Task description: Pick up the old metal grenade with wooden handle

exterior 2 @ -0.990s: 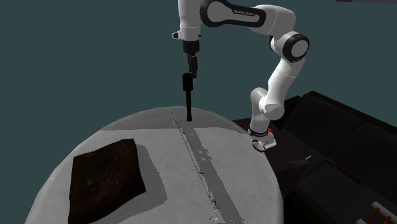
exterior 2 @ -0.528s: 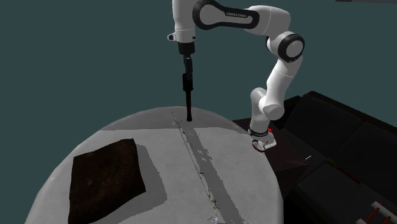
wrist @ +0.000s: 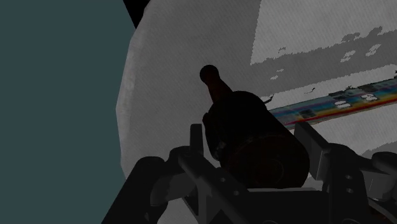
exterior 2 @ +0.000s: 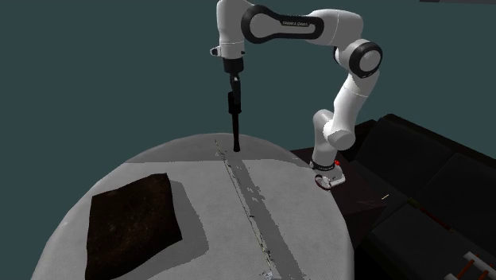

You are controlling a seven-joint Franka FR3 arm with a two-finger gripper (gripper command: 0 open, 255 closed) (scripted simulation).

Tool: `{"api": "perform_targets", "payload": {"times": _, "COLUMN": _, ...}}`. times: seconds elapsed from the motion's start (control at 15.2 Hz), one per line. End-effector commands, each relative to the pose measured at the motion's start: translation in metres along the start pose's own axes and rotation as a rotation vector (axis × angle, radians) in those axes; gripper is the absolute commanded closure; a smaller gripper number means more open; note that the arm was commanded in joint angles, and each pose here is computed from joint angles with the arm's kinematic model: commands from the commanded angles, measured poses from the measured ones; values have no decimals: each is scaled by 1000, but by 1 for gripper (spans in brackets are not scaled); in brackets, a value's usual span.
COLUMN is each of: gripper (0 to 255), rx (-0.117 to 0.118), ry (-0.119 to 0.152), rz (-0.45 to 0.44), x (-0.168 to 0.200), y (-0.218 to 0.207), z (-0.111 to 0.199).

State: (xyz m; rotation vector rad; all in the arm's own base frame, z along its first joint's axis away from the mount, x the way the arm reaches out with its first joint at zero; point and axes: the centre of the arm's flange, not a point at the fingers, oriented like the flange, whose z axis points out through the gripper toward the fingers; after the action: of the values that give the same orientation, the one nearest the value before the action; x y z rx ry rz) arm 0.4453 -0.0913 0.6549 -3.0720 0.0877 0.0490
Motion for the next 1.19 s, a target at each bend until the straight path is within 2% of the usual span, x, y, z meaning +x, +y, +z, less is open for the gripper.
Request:
{"api": "perform_targets", "payload": {"times": 0.0, "gripper": 255, "rx": 1, "ry": -3, "rz": -1, "x": 0, "y": 0, "z": 1}}
{"api": "perform_targets", "payload": {"times": 0.33, "gripper": 255, "rx": 1, "ry": -3, "rz": -1, "x": 1, "y": 0, "z": 1}}
{"api": "perform_targets", "payload": {"times": 1.12, "gripper": 255, "rx": 1, "ry": -3, "rz": -1, "x": -1, "y": -5, "z": -62}}
